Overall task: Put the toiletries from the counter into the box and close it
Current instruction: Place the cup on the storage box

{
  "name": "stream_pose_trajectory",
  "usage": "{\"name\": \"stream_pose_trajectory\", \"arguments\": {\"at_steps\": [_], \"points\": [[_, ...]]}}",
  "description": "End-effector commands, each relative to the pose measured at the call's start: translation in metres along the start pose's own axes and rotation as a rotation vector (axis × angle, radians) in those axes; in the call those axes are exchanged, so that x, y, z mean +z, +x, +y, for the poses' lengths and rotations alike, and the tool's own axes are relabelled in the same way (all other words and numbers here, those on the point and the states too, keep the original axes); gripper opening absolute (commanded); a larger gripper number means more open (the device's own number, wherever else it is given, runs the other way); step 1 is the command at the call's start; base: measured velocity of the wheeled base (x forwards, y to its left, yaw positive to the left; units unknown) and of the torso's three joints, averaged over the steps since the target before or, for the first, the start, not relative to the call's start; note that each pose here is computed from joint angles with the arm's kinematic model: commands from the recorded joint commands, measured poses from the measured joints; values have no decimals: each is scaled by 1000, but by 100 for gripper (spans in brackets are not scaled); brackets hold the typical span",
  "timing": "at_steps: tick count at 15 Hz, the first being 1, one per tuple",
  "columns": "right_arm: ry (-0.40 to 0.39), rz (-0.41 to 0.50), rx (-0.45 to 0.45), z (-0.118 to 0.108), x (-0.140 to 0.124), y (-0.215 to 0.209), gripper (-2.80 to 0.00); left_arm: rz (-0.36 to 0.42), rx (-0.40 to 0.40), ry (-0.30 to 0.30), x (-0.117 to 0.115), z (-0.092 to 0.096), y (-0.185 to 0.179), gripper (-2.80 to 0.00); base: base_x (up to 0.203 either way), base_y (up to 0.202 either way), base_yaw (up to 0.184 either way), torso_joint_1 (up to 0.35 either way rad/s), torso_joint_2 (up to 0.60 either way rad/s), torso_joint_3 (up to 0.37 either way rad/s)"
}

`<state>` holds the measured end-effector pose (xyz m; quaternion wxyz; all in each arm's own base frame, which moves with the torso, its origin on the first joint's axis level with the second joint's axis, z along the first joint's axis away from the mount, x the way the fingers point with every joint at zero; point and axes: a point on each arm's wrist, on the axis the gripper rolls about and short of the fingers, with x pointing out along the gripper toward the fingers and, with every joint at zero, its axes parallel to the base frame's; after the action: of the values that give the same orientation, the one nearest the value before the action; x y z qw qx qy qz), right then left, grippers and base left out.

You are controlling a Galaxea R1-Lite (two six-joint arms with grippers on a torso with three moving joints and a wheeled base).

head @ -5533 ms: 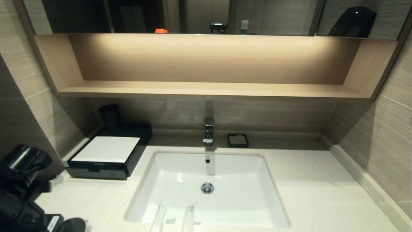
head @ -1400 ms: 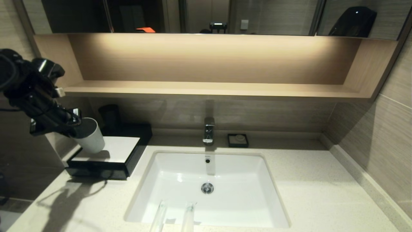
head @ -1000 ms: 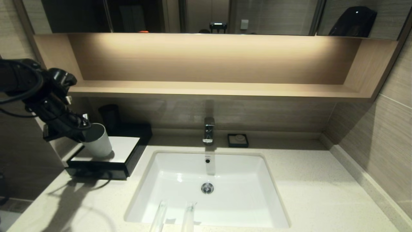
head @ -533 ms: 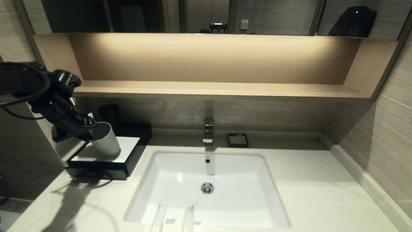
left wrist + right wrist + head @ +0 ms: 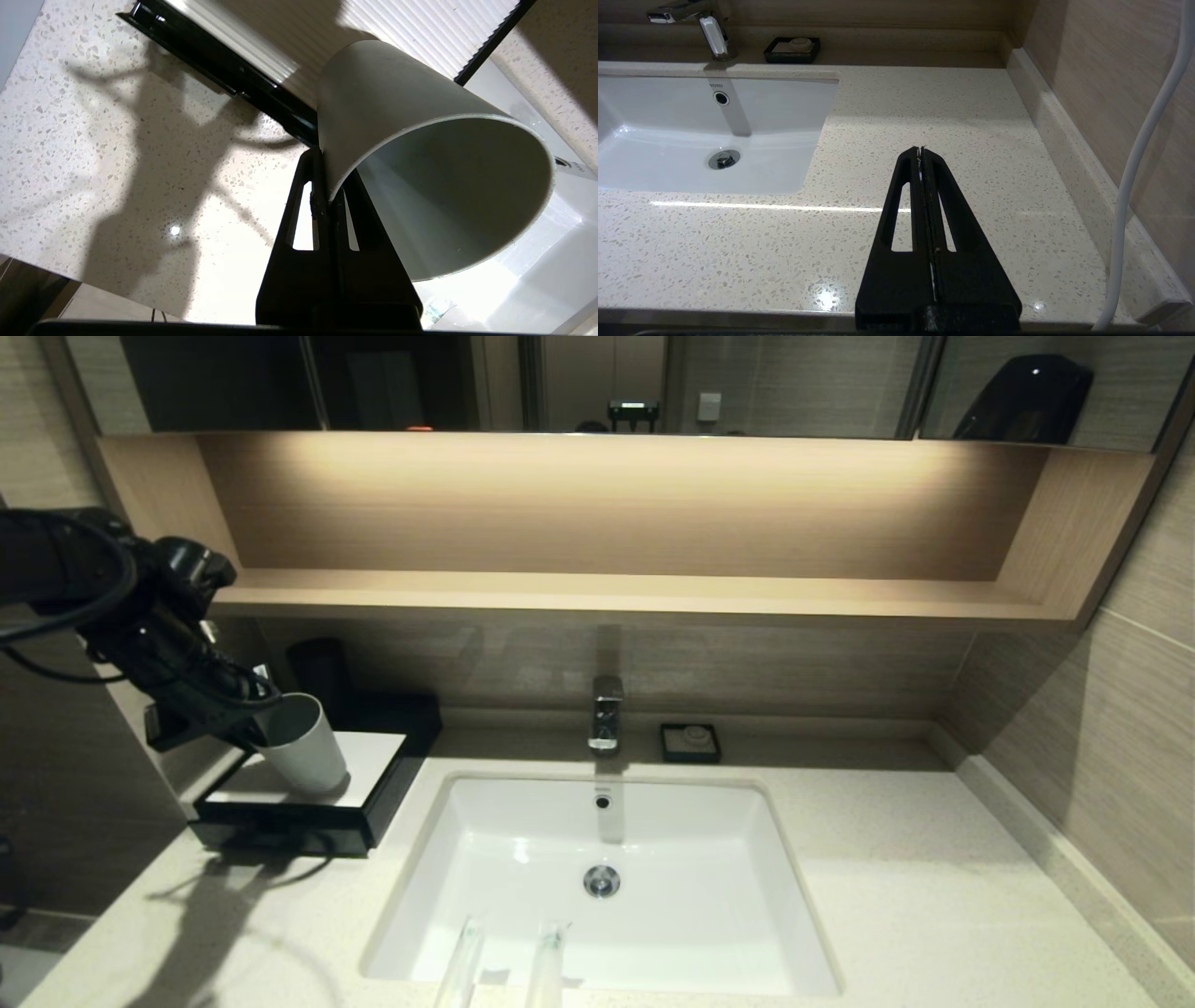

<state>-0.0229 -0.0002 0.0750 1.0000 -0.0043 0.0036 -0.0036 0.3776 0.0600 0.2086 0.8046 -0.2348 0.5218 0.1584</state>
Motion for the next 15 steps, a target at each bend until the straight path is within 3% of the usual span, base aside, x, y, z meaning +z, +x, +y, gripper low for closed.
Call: {"name": "stream_pose_trajectory", "arguments": {"at_steps": [1, 15], "points": [[-1, -1, 0, 0, 0, 0, -280, 10, 10, -5, -2, 1, -1, -280, 0, 0, 0, 0, 0, 0], [-1, -1, 0, 0, 0, 0, -280, 38, 26, -17, 0, 5, 9, -280, 0, 0, 0, 0, 0, 0]]}}
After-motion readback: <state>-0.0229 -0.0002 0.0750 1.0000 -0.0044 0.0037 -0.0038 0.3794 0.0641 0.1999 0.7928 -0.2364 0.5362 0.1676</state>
